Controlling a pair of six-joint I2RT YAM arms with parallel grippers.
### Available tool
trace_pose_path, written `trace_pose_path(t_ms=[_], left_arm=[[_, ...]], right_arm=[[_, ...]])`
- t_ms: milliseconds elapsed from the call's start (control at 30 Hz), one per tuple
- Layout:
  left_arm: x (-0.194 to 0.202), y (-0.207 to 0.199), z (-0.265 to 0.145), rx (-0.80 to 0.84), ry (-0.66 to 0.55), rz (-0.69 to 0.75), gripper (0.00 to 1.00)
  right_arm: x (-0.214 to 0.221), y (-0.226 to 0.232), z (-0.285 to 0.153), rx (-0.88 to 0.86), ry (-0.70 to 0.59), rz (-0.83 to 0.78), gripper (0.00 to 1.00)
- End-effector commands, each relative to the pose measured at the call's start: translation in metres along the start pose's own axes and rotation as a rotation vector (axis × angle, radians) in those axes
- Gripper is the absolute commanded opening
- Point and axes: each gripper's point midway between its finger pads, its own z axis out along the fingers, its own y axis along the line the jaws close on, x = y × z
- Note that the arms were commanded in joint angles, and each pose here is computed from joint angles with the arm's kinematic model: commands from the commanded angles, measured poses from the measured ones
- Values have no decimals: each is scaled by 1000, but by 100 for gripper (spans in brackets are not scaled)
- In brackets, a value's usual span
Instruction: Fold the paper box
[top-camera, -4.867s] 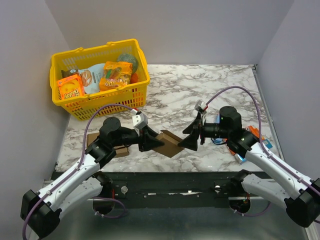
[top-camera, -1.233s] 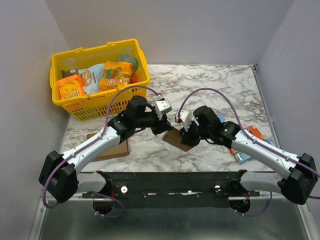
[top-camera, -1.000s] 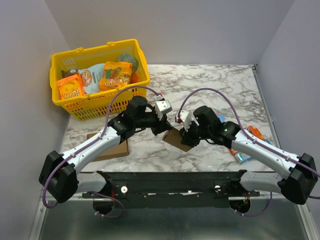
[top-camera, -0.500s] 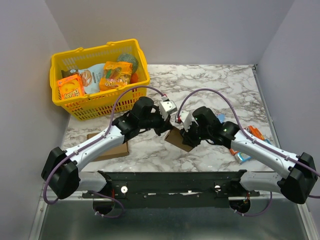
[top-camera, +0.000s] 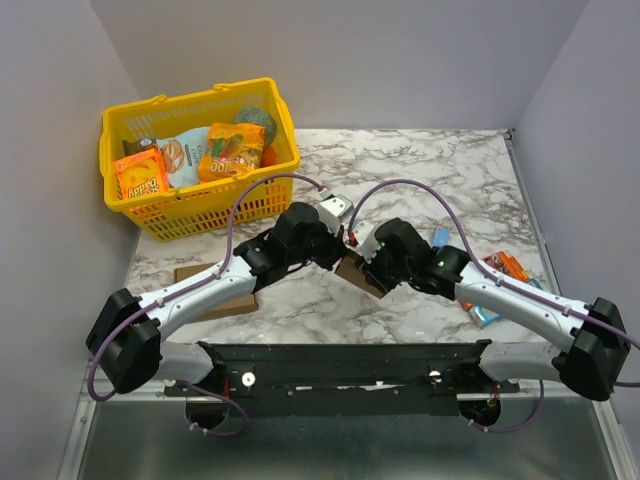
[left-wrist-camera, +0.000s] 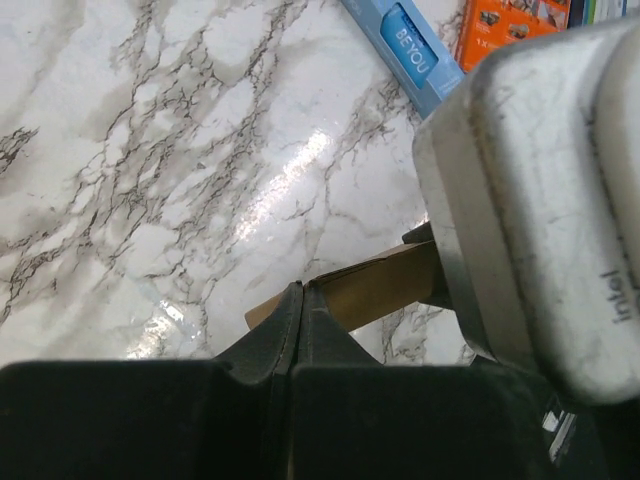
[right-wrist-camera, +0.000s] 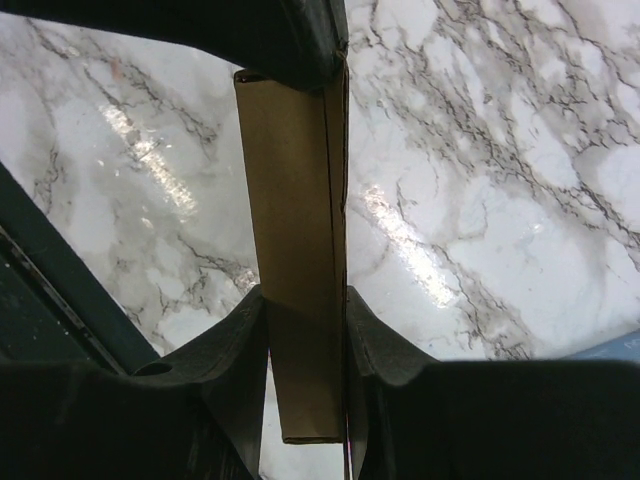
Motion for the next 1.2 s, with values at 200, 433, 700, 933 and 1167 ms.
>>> trace_pose_path(t_ms=[200,433,700,933,1167], left_arm=[[37,2,19,-41,-32,-102,1],[59,9,24,-50,-60,-97,1],[80,16,29,-63,-79,-103,0],[92,25,32,-91,-87,-86,0],[102,31,34,-111,-85,-96,0]], right_arm=[[-20,-44,10,255,-85,61,29],[-13,-51,19,304,-85,72,29],[-8,-53,28,320,-80,81,29],[-3,-51,32,312,-67,78,29],[0,-50,34,313,-62,91,29]])
